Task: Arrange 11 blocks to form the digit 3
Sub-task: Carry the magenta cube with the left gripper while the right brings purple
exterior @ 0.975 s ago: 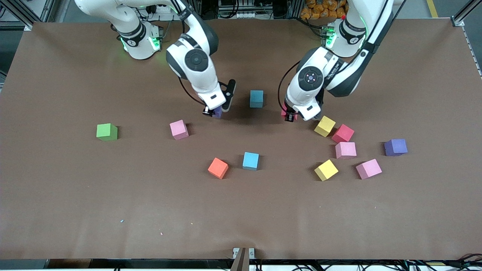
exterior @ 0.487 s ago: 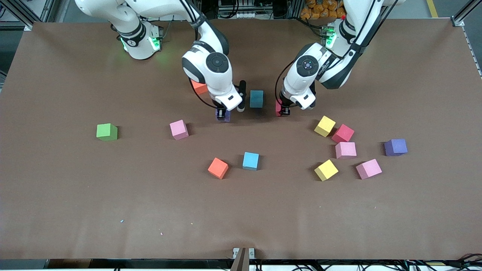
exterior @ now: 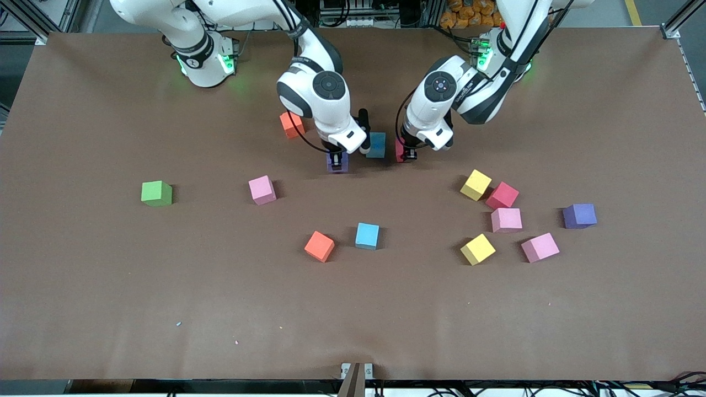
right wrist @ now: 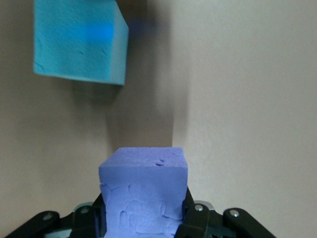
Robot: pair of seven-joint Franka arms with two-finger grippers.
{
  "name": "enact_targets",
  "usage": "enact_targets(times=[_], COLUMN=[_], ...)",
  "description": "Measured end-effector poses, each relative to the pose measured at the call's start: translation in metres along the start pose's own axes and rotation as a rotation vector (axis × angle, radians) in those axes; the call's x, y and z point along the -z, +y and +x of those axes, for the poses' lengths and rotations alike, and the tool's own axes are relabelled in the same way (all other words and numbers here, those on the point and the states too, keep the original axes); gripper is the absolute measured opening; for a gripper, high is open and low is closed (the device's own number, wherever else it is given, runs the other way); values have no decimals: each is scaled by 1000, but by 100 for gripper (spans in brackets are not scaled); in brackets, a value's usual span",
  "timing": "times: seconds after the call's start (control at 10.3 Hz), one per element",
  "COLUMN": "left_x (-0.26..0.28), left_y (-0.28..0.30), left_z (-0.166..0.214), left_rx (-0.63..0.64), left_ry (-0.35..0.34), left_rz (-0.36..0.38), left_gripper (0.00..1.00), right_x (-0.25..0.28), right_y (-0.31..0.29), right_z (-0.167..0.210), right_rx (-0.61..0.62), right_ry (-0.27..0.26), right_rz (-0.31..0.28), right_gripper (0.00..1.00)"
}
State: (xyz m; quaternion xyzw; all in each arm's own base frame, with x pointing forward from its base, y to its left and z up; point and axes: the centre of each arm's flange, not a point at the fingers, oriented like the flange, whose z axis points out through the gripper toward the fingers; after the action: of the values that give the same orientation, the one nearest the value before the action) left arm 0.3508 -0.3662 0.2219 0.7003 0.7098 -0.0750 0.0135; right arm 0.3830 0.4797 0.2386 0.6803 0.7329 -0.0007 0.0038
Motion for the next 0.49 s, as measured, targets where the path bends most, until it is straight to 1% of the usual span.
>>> enact_targets(times=[0.29, 0.49], left_x=[-12, -15], left_y=[-8, -7], left_z=[7, 6], left_rx=[6, 7], left_ry=[-30, -55], left_rz=[-23, -38], left_gripper=[60, 60], right_x=[-9, -20], right_y=[-16, -23], right_z=[10, 12], right_rx=[26, 18], right_ry=[36, 45], right_rz=[-6, 3], right_gripper=[55, 55])
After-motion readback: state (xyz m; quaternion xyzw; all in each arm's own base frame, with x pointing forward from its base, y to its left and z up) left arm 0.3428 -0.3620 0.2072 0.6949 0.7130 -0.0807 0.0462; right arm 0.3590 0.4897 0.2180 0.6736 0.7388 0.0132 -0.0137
